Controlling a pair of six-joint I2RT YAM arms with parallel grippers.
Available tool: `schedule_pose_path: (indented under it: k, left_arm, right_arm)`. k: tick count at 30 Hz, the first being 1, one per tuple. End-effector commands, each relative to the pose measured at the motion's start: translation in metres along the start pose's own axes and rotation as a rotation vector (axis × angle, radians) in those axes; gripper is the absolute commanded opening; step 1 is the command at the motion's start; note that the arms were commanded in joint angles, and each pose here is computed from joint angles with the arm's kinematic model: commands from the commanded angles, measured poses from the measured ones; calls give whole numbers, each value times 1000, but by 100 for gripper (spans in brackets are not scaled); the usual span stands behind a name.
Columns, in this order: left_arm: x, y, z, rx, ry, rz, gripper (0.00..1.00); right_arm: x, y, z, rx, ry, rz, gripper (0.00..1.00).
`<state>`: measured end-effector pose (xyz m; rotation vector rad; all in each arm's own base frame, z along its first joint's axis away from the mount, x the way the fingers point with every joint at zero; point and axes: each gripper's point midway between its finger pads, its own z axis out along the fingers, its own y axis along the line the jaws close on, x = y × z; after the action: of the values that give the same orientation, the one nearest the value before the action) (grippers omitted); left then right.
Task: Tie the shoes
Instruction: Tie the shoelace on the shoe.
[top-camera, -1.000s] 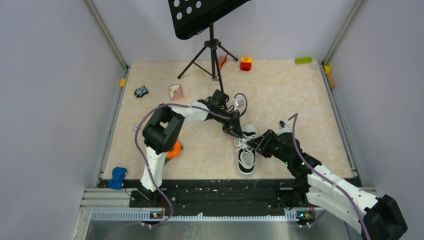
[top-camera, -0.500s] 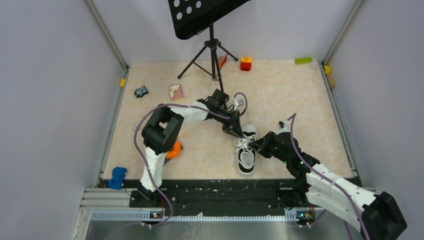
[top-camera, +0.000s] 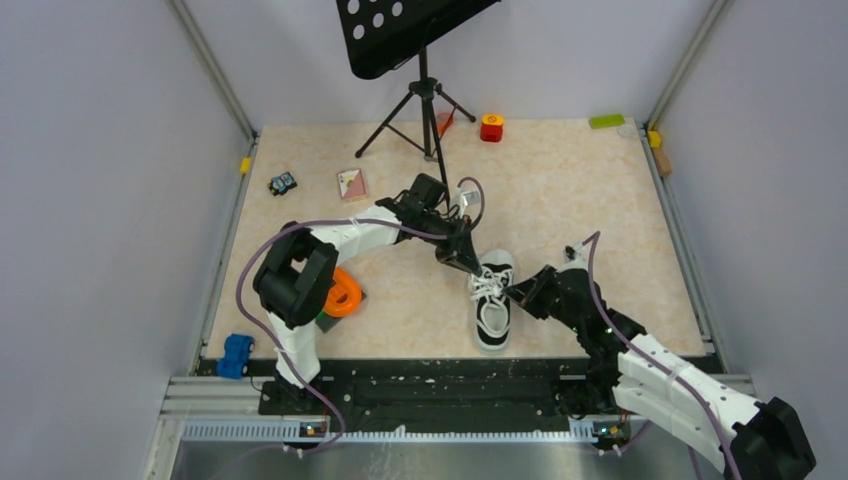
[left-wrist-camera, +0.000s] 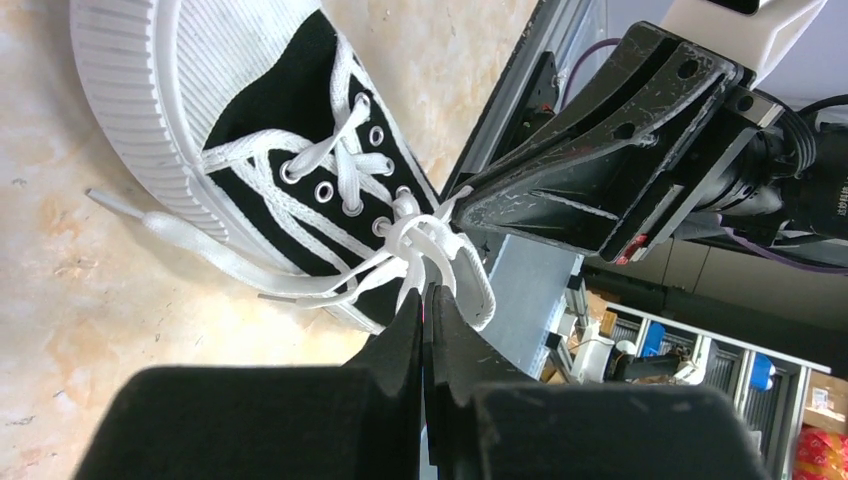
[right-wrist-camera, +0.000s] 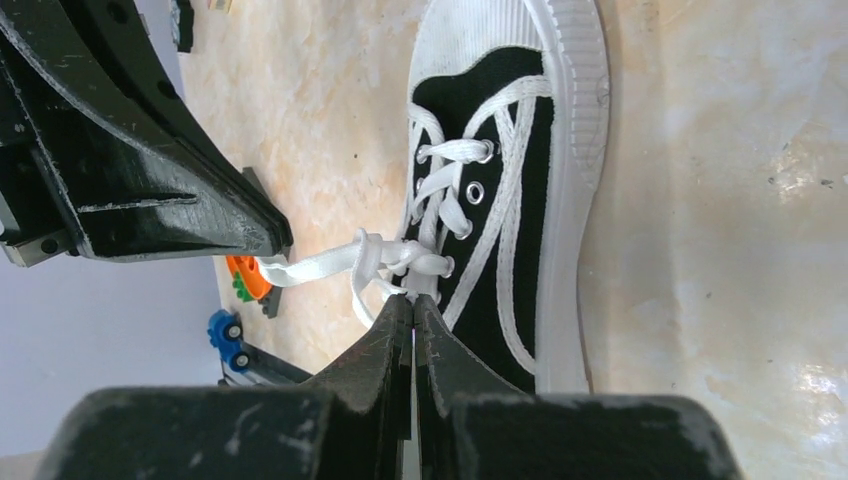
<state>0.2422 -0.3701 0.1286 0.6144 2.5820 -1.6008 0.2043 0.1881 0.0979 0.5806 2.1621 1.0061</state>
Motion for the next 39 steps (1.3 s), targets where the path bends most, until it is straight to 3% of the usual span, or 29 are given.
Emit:
schedule_pose_path:
  k: [1, 15, 39]
  left_arm:
    - [5, 3, -10, -35, -15, 17, 0]
    - [17, 22, -24, -94, 0, 6, 0]
    - [3, 25, -47, -123, -26, 19, 0]
  right_arm:
    - [-6, -5, -1, 14, -31, -9, 0]
    - [-9, -14, -6, 40, -54, -11, 0]
    - [-12, -27, -8, 76, -68, -18, 0]
